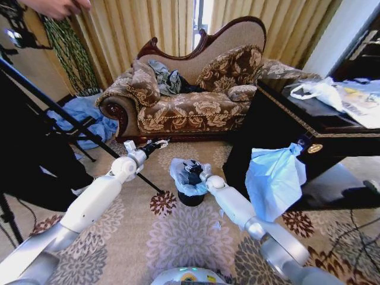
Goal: Place a garbage bag over the trash bin.
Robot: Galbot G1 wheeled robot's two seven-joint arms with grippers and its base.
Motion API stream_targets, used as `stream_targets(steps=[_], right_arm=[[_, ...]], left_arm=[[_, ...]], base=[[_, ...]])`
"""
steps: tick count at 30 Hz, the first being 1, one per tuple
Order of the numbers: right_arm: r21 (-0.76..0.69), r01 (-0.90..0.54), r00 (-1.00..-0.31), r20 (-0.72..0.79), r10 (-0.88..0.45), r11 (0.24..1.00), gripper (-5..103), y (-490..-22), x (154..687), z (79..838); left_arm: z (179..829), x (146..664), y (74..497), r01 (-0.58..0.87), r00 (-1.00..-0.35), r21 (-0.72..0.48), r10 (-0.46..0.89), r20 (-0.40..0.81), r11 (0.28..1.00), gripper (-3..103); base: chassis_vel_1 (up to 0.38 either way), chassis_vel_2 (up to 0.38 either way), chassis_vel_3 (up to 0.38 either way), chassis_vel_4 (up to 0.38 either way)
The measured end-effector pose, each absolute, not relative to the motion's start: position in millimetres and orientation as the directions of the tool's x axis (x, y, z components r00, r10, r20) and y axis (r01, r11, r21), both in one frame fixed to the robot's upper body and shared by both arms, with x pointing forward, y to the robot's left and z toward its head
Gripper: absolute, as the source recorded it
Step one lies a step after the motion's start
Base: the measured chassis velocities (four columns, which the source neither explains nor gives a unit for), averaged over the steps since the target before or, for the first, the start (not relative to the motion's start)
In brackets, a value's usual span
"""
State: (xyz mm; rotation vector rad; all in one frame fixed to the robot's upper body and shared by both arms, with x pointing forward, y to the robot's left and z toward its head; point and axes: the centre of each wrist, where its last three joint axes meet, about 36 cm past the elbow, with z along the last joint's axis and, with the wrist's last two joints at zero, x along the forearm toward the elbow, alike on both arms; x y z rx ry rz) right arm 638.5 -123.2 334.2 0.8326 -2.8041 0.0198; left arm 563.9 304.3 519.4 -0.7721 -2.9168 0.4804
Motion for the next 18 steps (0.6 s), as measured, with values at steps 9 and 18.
stream_targets(steps=[9,18], right_arm=[[0.040,-0.482,-0.854,0.199,-0.480,0.875,65,-140.7,645.4,316.8],[0.039,-0.390,-0.902,0.188,-0.390,0.920,65,-172.7,643.3,302.3]], left_arm=[[521.7,567.0,291.3,0.489,-0.855,-0.348,0.518,-0.011,0.800,100],[529.0,563.5,271.0,0.528,-0.826,-0.392,0.563,-0.029,0.753,100]], base=[[0.000,0.000,0.000,0.000],[0.000,0.000,0.000,0.000]])
